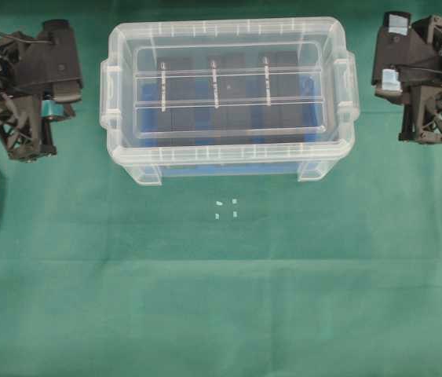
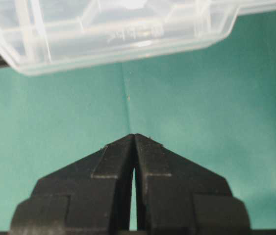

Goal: Clamp the lid of the box with both arms, then lift and open it.
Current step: 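Move both grippers inward to the lid rims at the box ends, then clamp the clear lid edges with both grippers and lift slightly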

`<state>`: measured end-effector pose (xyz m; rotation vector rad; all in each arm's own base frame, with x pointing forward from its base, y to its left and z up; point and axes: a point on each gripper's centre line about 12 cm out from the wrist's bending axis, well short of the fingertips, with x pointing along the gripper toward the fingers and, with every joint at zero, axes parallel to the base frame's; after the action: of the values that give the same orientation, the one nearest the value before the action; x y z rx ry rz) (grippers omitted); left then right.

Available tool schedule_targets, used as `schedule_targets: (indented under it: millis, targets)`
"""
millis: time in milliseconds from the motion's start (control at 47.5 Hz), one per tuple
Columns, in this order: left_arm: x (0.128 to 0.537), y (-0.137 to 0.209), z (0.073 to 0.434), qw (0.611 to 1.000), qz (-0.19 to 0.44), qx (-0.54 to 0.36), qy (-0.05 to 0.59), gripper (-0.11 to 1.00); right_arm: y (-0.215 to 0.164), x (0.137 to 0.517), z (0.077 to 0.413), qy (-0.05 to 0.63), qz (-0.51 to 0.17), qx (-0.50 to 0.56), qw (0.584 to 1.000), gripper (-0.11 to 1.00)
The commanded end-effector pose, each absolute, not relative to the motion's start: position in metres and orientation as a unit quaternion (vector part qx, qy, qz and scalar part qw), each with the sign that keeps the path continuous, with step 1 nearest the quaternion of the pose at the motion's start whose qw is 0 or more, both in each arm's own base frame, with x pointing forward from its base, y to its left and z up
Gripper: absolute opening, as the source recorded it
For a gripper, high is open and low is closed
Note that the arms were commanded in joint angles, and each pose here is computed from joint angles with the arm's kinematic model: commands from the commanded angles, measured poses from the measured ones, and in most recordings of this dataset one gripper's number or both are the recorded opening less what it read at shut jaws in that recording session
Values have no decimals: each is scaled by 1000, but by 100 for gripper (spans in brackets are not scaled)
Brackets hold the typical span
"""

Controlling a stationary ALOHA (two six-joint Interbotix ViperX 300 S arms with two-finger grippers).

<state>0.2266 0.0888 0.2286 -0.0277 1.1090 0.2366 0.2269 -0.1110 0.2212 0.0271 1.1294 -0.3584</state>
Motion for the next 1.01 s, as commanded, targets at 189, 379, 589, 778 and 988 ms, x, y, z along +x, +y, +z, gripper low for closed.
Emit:
schedule_targets:
  millis: [189, 379, 589, 778, 988]
  targets:
    - [252, 98, 238, 846, 107, -2, 522, 1, -117, 245, 230, 523, -160, -4, 837, 0]
    - [260, 101, 237, 846, 107, 0, 522, 1, -122, 261, 230, 524, -155, -8, 837, 0]
    - [269, 104, 238, 848, 105, 4, 520, 1, -121, 279, 232, 527, -136, -26, 839, 0]
    - [277, 107, 238, 847, 99, 10, 522, 1, -120, 285, 233, 526, -133, -29, 840, 0]
    - [277, 107, 237, 847, 96, 14, 523, 1, -120, 285, 233, 526, -132, -28, 840, 0]
